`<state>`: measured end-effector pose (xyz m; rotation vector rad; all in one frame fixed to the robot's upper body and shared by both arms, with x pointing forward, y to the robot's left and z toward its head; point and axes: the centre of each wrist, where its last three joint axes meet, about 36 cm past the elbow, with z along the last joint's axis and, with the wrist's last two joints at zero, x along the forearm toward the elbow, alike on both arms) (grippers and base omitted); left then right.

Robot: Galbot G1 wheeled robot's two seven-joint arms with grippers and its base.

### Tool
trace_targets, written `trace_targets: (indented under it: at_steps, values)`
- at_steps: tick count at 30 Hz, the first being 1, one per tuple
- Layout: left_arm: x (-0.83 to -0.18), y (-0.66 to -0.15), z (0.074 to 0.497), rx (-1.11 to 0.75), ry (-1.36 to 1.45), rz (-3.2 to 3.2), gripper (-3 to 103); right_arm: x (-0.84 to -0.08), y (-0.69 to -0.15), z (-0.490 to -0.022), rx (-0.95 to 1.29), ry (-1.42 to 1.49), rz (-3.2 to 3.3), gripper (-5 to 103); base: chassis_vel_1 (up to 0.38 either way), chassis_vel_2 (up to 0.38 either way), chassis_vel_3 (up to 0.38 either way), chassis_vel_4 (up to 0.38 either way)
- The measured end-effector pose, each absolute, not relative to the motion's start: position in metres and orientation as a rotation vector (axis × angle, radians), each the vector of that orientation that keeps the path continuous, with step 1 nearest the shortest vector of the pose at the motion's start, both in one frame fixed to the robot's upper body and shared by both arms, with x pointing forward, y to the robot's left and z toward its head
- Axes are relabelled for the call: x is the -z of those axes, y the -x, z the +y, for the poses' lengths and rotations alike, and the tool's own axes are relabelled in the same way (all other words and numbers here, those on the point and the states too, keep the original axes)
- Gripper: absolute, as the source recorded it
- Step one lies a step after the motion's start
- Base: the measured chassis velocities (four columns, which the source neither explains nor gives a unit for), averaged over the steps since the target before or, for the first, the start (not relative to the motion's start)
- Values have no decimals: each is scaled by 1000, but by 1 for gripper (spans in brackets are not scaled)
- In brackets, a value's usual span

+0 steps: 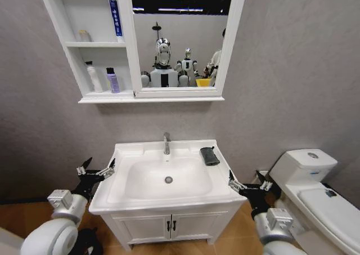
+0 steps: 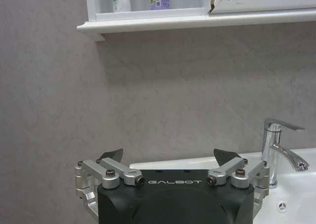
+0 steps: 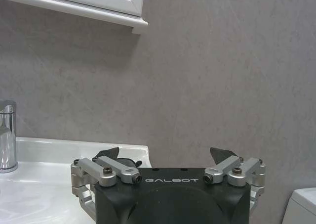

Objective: Move facial cleanser and shampoo from washbasin to cabinet, then wipe washbasin with towel.

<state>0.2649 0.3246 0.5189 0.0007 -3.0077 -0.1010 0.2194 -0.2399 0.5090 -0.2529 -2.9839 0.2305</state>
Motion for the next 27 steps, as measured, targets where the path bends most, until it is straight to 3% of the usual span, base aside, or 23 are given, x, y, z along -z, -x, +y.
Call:
trace_targets:
  at_steps: [14, 27]
  values:
    - [-523, -249, 322, 88, -12, -2995, 100, -507, -219, -239, -236, 249, -2973, 100, 8, -3, -5, 10]
    - [-523, -238, 330, 85, -44, -3007, 100, -507, -221, -237, -234, 224, -2960, 100, 108, -107, -108, 95]
